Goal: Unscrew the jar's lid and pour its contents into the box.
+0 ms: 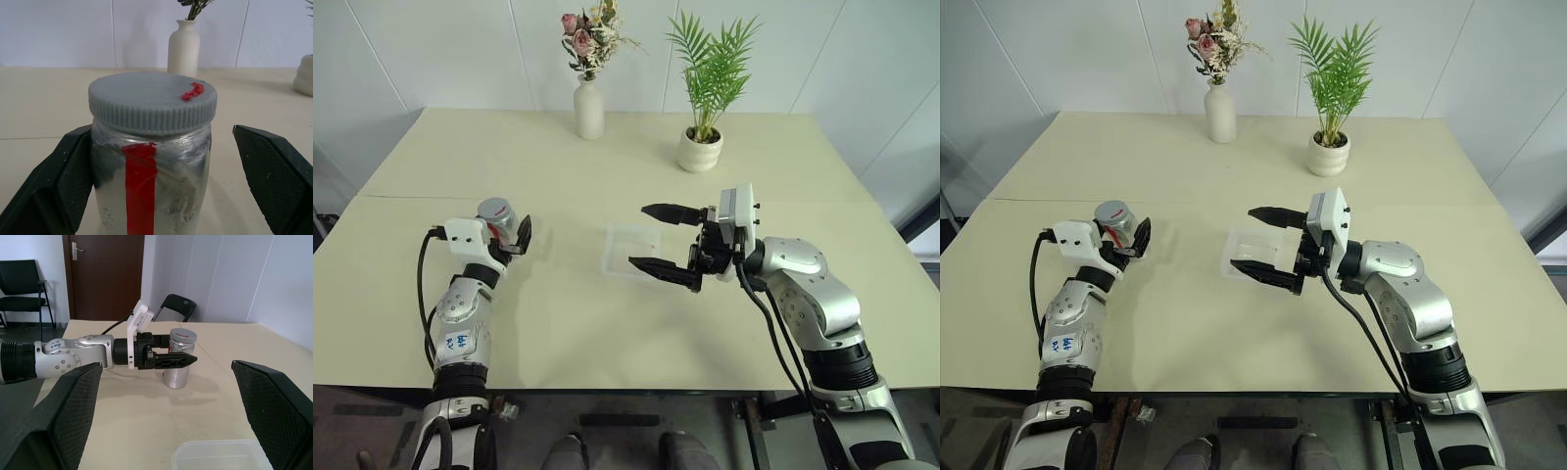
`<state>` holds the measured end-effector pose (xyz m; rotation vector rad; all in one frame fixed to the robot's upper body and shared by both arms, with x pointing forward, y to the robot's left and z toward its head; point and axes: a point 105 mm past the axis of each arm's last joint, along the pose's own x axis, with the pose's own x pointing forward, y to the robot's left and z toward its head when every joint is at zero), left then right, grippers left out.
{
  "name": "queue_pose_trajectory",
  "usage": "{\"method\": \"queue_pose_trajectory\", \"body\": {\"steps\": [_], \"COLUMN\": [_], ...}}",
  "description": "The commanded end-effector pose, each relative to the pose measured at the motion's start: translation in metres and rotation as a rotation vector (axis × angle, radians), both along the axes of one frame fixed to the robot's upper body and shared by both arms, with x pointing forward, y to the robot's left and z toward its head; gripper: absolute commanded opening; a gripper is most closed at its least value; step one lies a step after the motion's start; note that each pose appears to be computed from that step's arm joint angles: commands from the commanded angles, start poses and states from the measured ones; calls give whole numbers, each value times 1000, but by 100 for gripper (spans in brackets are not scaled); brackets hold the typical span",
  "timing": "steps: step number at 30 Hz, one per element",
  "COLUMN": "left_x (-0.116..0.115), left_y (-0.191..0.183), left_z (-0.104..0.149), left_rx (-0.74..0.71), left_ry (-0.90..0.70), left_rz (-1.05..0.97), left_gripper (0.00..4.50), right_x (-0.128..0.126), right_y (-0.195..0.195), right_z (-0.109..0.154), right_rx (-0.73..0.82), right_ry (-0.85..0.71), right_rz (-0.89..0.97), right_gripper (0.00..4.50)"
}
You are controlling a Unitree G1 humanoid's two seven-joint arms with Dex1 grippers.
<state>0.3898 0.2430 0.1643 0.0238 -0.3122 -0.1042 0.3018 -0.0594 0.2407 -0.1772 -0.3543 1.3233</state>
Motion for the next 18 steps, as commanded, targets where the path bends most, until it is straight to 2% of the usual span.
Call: {"method": "queue_pose_trajectory", "body": {"steps": [1, 18], "left_x": [-2, 4], "left_y": [7, 9], "left_z": [16, 19], "left_rx": [30, 37], "left_ry": [-47, -20], "left_rz": [-2, -52], "left_gripper": [448, 448], "right_x": [-6, -7], "right_y": [-2, 2], "right_z": [13, 11], "right_rx": [33, 61], "right_ry": [-47, -39], "right_rz": [3, -4], "right_gripper": [450, 450]}}
